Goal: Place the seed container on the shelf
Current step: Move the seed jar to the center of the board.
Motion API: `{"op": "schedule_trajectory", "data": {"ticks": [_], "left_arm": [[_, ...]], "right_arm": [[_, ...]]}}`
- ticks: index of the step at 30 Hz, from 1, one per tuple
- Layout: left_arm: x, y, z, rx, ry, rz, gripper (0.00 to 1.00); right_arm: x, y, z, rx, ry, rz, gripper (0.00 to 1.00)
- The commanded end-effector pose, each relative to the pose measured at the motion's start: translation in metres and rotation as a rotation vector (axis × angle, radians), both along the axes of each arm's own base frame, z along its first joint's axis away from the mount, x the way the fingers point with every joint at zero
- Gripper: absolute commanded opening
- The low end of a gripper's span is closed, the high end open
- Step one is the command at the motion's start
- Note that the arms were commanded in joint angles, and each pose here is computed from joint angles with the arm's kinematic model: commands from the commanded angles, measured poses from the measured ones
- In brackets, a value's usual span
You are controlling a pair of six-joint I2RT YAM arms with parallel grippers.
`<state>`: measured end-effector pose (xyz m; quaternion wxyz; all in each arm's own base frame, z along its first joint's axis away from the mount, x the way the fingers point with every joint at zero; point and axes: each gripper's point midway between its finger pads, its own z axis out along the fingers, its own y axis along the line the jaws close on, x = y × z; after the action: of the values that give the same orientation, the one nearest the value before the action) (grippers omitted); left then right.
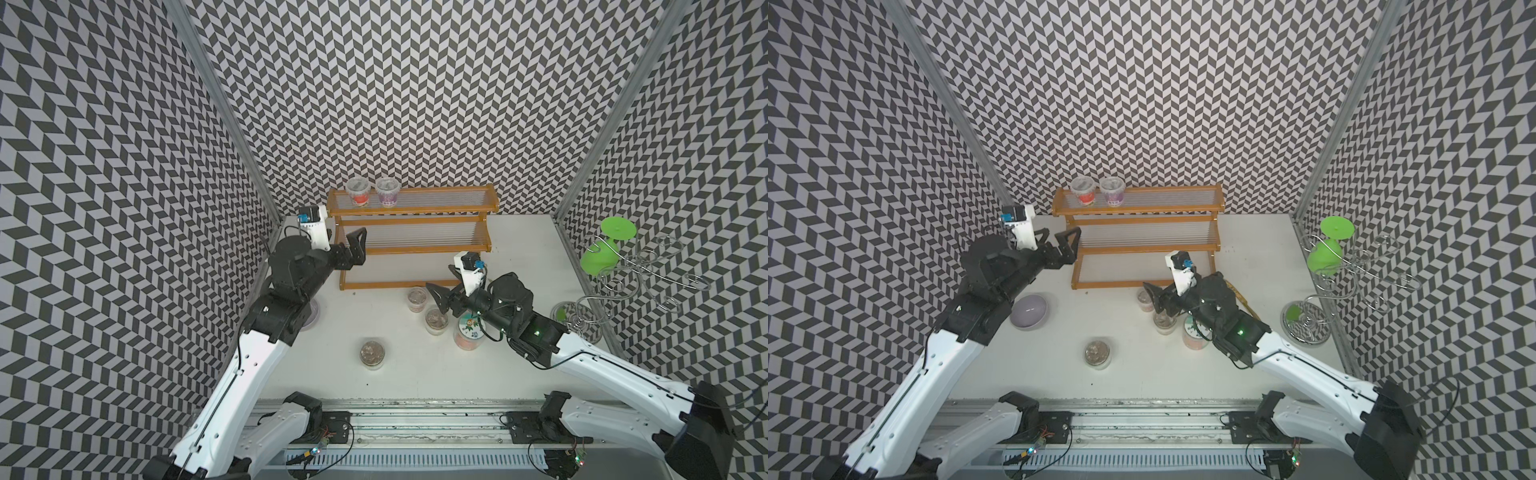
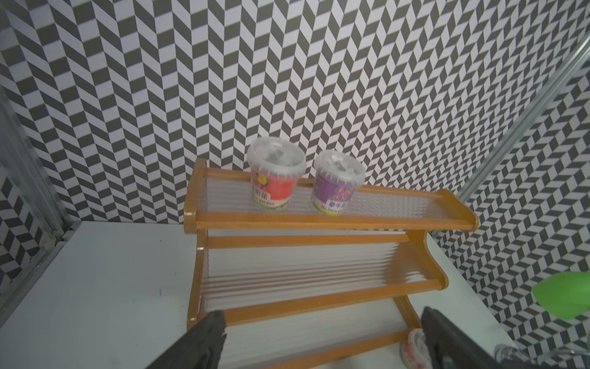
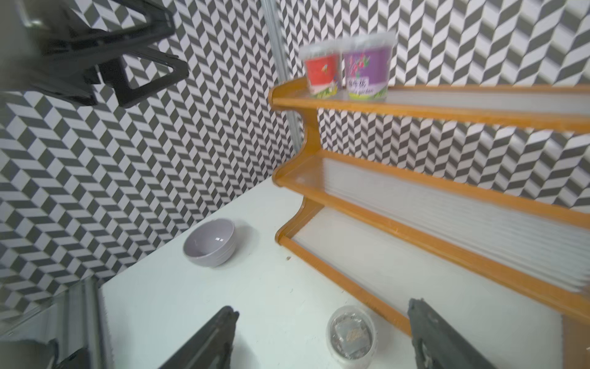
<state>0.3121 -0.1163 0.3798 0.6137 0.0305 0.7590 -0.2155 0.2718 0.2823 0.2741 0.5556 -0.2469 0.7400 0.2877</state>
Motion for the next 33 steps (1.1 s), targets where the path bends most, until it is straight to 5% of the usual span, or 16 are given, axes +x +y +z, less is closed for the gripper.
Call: {"op": "schedule_trajectory", "data": {"ticks": [1,6,10,33], "left_arm": [[-0.022,-0.018,-0.029,0.013,0.011,-0.145,1.00],[-0.041,-0.038,-0.086,-0.095,0.132,-0.275,1.00],[-0.043,-0.035,-0.126,-0.166,0.211,-0.237,1.00],[-0.039,-0.050,-0.205,-0.151,0.376,-0.232,1.00]], "right_arm": [[-0.002,0.008,-0.037,-0.075,0.137,0.029,0.84],[0.010,0.018,-0.072,-0.185,0.225,0.018,0.83],[0.021,0.025,-0.098,-0.265,0.282,0.005,0.82],[0.076,0.040,-0.175,-0.393,0.492,-0.158,0.88]]}}
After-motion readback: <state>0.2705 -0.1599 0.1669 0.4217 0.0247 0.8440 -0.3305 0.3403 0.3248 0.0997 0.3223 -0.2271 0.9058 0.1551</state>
